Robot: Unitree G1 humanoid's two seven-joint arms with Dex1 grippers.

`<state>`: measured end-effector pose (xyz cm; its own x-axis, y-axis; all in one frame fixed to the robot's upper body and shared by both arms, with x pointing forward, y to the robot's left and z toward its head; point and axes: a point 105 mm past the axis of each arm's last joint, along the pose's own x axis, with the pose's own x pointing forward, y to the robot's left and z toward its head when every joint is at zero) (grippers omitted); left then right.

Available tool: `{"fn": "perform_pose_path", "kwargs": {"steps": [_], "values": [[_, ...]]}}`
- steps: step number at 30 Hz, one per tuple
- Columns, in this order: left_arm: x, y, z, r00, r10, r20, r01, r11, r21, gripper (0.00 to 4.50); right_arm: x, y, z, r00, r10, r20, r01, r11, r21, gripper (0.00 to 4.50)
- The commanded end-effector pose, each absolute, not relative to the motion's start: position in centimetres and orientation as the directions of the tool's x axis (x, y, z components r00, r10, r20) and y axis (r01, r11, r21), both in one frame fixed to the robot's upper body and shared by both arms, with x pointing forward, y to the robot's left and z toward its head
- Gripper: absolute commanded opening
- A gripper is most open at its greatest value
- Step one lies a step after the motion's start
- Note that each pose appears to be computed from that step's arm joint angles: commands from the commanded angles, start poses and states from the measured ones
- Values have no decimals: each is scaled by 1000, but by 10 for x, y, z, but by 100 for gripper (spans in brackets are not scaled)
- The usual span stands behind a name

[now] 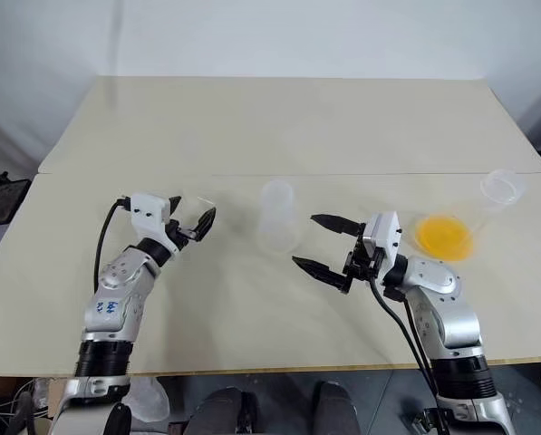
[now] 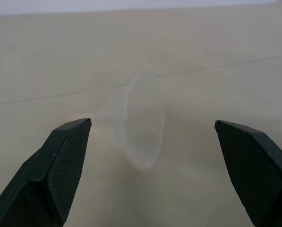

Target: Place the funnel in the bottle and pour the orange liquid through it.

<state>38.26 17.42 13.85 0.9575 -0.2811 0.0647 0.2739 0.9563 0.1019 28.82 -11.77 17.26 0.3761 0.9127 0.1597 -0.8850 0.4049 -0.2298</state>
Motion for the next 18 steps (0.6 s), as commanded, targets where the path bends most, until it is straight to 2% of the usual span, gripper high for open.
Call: {"fn": "perform_pose_path", "kwargs": {"steps": [1,10,18], "values": [[387,181,143,970,-231,77,217,964,151,446,284,-120,183,382,905,186,-867,421,-266,450],[381,204,141,983,-167,76,155,978,137,446,282,-120,180,400,895,195,-859,441,-259,450],[351,213,140,973,-227,39,216,958,190,446,282,-119,178,406,890,205,-857,449,-252,450]]}}
